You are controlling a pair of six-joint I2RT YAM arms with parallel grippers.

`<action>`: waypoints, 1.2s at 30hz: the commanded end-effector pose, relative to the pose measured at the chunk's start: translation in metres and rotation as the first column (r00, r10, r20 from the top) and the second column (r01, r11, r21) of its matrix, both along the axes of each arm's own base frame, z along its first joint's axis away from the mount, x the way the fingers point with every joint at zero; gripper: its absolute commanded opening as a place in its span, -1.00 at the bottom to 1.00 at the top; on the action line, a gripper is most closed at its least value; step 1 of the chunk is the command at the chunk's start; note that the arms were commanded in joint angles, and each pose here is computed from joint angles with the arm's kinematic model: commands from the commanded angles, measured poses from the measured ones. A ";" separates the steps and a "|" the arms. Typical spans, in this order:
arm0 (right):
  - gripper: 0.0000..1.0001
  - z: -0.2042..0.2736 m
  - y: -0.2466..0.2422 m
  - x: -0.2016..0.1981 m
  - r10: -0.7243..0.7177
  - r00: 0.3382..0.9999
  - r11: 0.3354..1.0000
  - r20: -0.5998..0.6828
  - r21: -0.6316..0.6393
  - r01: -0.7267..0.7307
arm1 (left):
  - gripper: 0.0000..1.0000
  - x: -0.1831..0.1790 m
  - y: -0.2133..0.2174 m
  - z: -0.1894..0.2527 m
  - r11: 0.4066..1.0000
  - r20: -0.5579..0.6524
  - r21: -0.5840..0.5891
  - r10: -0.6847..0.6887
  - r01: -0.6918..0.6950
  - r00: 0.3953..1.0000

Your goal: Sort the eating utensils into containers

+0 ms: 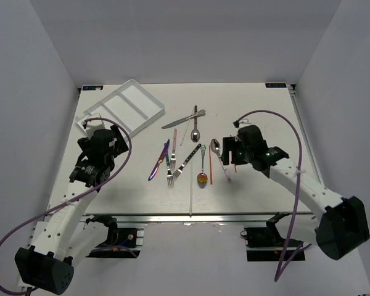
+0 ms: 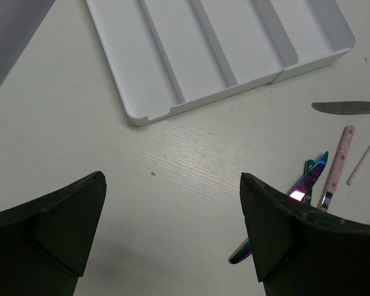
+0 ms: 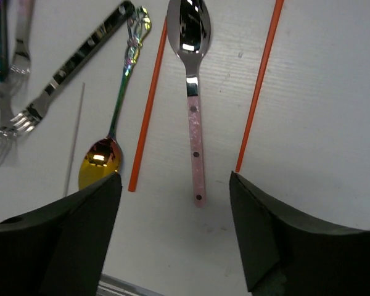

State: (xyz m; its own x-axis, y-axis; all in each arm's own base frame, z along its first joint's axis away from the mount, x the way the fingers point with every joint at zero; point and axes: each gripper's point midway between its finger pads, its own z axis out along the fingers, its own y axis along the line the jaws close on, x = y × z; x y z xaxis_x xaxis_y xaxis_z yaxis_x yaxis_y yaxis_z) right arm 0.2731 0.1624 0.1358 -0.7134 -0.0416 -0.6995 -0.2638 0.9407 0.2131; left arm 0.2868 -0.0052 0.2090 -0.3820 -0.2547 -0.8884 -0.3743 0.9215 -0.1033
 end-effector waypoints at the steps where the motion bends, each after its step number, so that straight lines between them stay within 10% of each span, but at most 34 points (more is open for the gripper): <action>1: 0.45 -0.008 -0.004 0.007 0.001 1.000 0.992 0.007 -0.129 0.000 | 0.97 0.002 0.003 0.012 1.000 0.024 -0.006 0.017 -0.017 1.000; 4: -0.10 -0.029 0.005 0.007 0.040 0.999 0.984 -0.033 -0.171 -0.045 | 0.96 0.004 0.002 0.010 1.000 0.013 -0.006 0.015 -0.015 1.000; 18: -0.12 -0.104 0.016 0.027 0.057 0.986 0.948 -0.159 -0.299 -0.104 | 0.96 0.004 0.002 0.004 1.000 -0.009 -0.003 0.013 -0.013 1.000; 28: -0.98 -0.119 0.017 0.025 0.052 0.979 0.947 -0.195 -0.302 -0.111 | 0.96 0.006 -0.003 -0.001 1.000 -0.029 -0.012 -0.009 0.009 1.000; 36: -1.00 -0.108 0.018 0.025 0.058 0.983 0.953 -0.174 -0.283 -0.106 | 0.96 0.006 -0.003 -0.001 1.000 -0.030 -0.016 -0.010 0.010 1.000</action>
State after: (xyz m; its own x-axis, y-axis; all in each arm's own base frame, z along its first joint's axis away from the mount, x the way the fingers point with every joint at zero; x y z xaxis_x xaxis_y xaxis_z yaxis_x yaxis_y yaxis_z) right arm 0.2980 0.1792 0.0185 -0.8131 -0.2882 -0.5058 -0.3174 0.9478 -0.0298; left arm 0.2891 -0.0074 0.1923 -0.4472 -0.2428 -0.8608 -0.3712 0.9260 -0.0683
